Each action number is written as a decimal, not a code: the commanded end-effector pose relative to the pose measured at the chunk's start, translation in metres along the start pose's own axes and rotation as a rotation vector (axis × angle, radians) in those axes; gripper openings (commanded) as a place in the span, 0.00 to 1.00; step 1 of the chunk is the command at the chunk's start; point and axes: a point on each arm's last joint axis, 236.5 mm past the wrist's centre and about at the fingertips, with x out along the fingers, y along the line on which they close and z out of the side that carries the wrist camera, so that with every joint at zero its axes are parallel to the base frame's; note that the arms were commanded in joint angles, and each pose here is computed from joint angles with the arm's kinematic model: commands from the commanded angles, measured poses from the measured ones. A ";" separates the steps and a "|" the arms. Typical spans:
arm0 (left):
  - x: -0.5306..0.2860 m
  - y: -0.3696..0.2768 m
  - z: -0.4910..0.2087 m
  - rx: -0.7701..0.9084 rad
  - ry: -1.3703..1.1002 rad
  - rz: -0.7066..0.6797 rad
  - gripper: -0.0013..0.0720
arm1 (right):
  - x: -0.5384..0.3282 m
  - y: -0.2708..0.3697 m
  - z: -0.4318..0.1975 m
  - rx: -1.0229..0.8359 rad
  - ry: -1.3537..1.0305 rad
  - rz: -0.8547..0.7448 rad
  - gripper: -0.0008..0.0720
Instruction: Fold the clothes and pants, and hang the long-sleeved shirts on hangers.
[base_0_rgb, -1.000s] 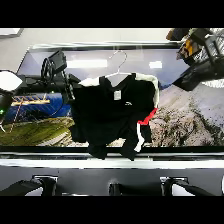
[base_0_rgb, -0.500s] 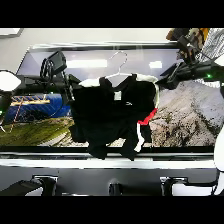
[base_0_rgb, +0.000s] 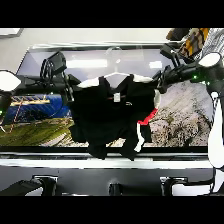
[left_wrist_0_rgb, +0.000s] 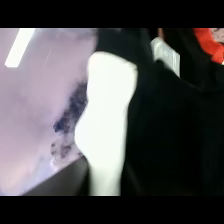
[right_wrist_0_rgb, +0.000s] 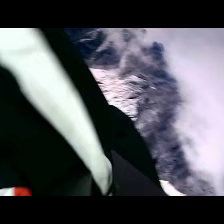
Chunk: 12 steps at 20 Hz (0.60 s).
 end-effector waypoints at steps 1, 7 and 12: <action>-0.001 0.013 -0.002 -0.048 -0.001 0.048 0.61 | -0.019 0.018 0.002 -0.064 0.060 -0.001 0.08; -0.035 0.109 -0.004 -0.586 -0.172 0.398 0.96 | -0.081 0.030 0.021 0.013 0.130 -0.209 0.08; -0.061 0.120 -0.010 -0.892 -0.248 0.421 0.94 | -0.182 0.023 0.016 0.350 0.172 -0.670 0.08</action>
